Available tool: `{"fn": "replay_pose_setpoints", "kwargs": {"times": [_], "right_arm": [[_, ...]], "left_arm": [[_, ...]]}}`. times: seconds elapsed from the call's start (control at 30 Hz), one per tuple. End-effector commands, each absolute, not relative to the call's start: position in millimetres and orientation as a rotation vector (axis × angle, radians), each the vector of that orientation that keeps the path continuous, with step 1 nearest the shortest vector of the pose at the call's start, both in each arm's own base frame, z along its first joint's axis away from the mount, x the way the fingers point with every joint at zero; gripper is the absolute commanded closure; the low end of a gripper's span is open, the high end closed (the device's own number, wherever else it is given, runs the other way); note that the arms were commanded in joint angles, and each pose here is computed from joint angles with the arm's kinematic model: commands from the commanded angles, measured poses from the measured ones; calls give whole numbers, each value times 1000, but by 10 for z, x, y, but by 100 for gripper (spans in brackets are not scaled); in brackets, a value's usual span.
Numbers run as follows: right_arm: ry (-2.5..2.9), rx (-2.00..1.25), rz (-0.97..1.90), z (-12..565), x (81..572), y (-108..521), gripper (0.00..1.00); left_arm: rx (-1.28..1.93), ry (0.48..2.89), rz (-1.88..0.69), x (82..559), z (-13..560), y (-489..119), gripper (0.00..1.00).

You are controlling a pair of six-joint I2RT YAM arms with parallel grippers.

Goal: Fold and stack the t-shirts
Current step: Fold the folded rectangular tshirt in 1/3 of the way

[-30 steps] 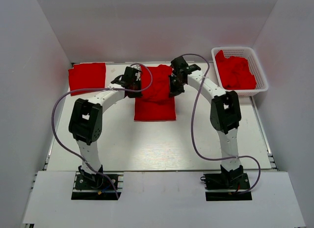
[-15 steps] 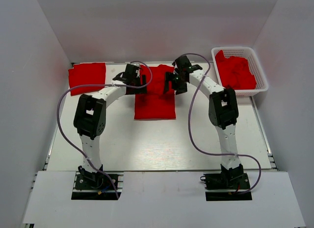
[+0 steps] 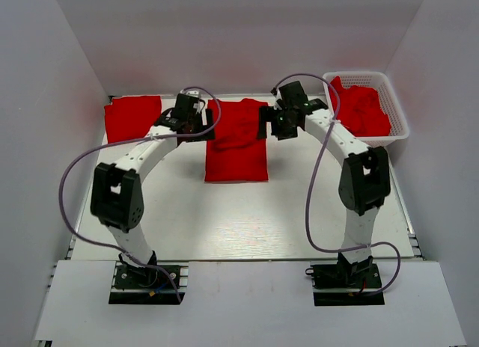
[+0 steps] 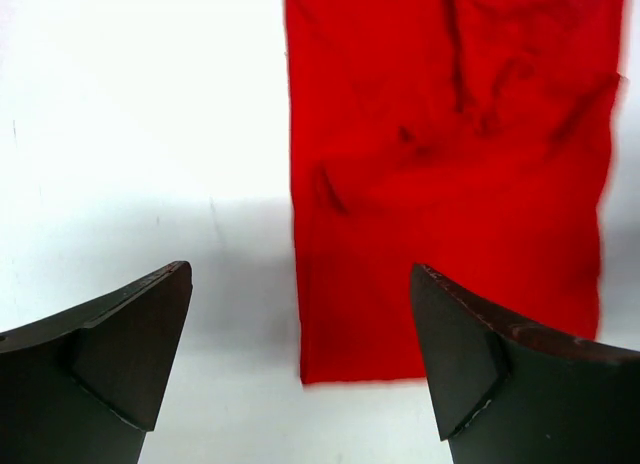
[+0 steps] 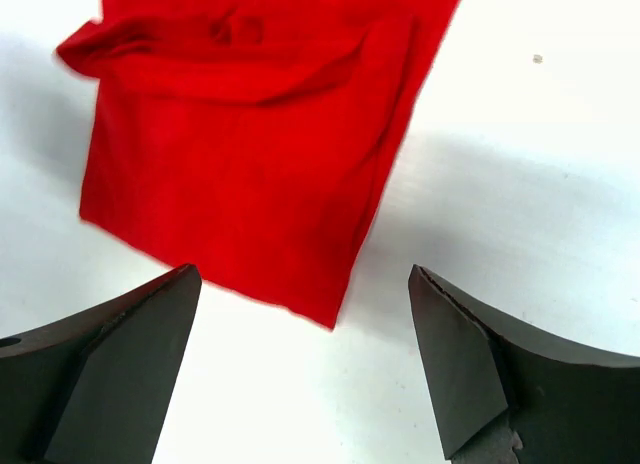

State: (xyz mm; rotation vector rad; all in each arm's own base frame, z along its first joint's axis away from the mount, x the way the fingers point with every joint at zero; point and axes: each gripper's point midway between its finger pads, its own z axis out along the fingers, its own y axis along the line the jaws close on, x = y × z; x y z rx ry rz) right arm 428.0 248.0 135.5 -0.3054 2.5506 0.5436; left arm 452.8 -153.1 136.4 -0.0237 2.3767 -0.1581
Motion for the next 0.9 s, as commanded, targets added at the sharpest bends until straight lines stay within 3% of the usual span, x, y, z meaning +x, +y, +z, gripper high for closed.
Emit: {"fn": "replay_pose_setpoints", "kwargs": {"times": [0.0, 0.2, 0.43, 0.87], "right_arm": [[2500, -389, 610, 1395, 4120, 2555, 10], [2453, -555, 782, 1373, 3944, 3017, 10], [2390, -633, 974, 1206, 3911, 3712, 10], [2308, -640, 1107, 1089, 3975, 4377, 10]], "left_arm": [[-2, 2300, -272, 4288, 1709, -1567, 0], [82, 2298, -504, 3862, 1533, -1826, 0], [65, 2289, -570, 3562, 1457, -1798, 0], [-134, 2393, -345, 2958, 1222, -1214, 0]]}}
